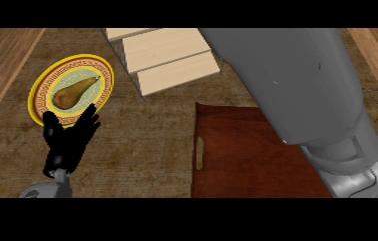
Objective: Pick the bell pepper from the tray and place it in the tiered shelf
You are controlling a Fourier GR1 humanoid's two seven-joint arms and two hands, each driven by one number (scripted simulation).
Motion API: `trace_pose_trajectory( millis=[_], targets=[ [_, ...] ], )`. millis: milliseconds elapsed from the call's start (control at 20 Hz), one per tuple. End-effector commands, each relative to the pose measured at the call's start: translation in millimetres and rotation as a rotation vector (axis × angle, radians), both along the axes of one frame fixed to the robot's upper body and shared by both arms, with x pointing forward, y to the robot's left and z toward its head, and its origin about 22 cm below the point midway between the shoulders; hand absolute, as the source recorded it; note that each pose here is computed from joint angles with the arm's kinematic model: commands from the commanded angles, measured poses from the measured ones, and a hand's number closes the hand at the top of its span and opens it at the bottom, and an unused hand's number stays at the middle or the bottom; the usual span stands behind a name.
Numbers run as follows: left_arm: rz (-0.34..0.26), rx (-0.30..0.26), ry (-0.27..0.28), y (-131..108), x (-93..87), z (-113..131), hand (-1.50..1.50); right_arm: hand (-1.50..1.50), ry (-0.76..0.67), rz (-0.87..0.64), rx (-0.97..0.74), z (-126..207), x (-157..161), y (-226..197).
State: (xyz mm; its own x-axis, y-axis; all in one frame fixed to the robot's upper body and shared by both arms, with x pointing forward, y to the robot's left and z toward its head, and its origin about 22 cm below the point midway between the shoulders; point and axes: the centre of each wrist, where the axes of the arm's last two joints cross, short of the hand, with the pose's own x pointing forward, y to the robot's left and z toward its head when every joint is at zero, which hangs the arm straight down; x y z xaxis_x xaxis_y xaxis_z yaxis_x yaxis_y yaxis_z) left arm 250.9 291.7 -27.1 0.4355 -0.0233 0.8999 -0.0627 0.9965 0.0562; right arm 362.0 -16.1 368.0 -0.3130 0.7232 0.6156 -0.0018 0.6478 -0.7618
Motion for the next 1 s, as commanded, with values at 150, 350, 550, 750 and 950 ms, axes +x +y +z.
trace_pose_trajectory(
  millis=[150, 350, 550, 750, 950],
  targets=[
    [-0.019, 0.005, 0.013, -6, -4.4, -3, 0.0, 1.5, -0.016, 0.029, -0.072, -23, 41, -10],
    [-0.013, -0.005, 0.009, -11, 5.5, -5, 0.0, 1.5, -0.034, -0.003, -0.078, -44, 60, -9],
    [-0.009, 0.0, 0.002, 2, 1.0, 2, 0.0, 1.5, -0.019, -0.018, -0.08, -46, 69, -2],
    [-0.004, 0.003, -0.014, -16, -7.2, -8, 0.0, 1.5, -0.031, -0.008, -0.079, -62, 73, -4],
    [-0.015, 0.009, -0.016, -9, 0.3, -2, 0.0, 1.5, -0.078, -0.006, -0.052, -64, 81, -3]
  ],
)
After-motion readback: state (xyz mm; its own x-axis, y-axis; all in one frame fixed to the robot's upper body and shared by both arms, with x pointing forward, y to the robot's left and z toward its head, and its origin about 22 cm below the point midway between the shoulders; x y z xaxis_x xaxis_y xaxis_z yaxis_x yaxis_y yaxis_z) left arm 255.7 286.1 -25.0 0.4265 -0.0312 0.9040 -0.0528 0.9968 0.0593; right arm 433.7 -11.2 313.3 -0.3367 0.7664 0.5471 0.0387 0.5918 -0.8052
